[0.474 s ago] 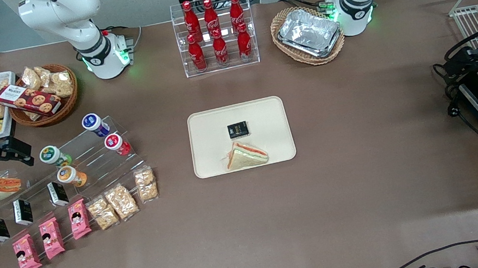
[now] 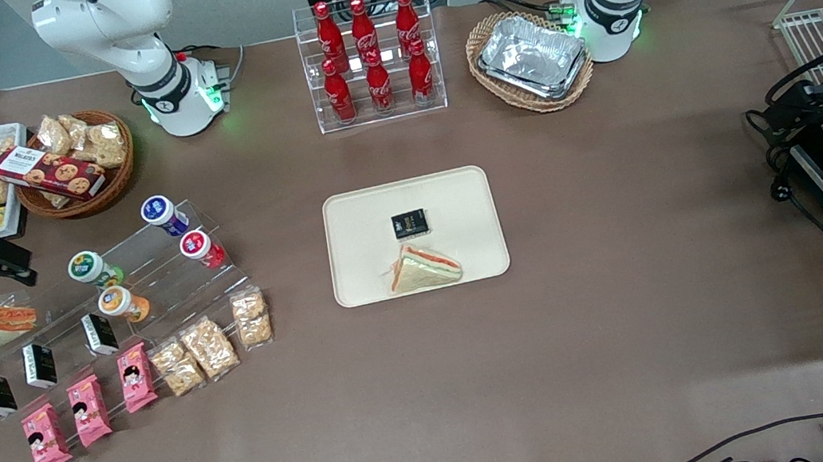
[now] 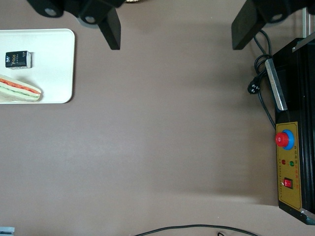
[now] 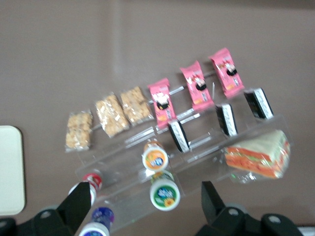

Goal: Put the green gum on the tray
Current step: 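Move the right gripper over the snack rack toward the green gum bottle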

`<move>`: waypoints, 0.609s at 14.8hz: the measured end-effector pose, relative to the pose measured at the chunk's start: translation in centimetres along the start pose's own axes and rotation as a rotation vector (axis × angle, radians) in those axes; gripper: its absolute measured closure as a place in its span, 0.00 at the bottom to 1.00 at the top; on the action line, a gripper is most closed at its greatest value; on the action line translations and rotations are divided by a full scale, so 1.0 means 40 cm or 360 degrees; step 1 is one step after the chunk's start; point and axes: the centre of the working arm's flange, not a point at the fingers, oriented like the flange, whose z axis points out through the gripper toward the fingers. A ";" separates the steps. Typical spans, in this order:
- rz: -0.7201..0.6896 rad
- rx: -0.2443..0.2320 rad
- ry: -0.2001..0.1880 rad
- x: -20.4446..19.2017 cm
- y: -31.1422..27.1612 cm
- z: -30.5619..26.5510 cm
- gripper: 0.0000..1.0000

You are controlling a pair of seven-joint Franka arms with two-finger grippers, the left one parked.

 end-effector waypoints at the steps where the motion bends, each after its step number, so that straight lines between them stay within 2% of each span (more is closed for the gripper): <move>1: 0.0008 0.0004 -0.0032 -0.016 0.033 -0.005 0.00; 5: -0.0035 0.0051 -0.0072 -0.135 0.173 -0.017 0.00; 9: -0.0062 0.0117 -0.0045 -0.277 0.174 -0.001 0.00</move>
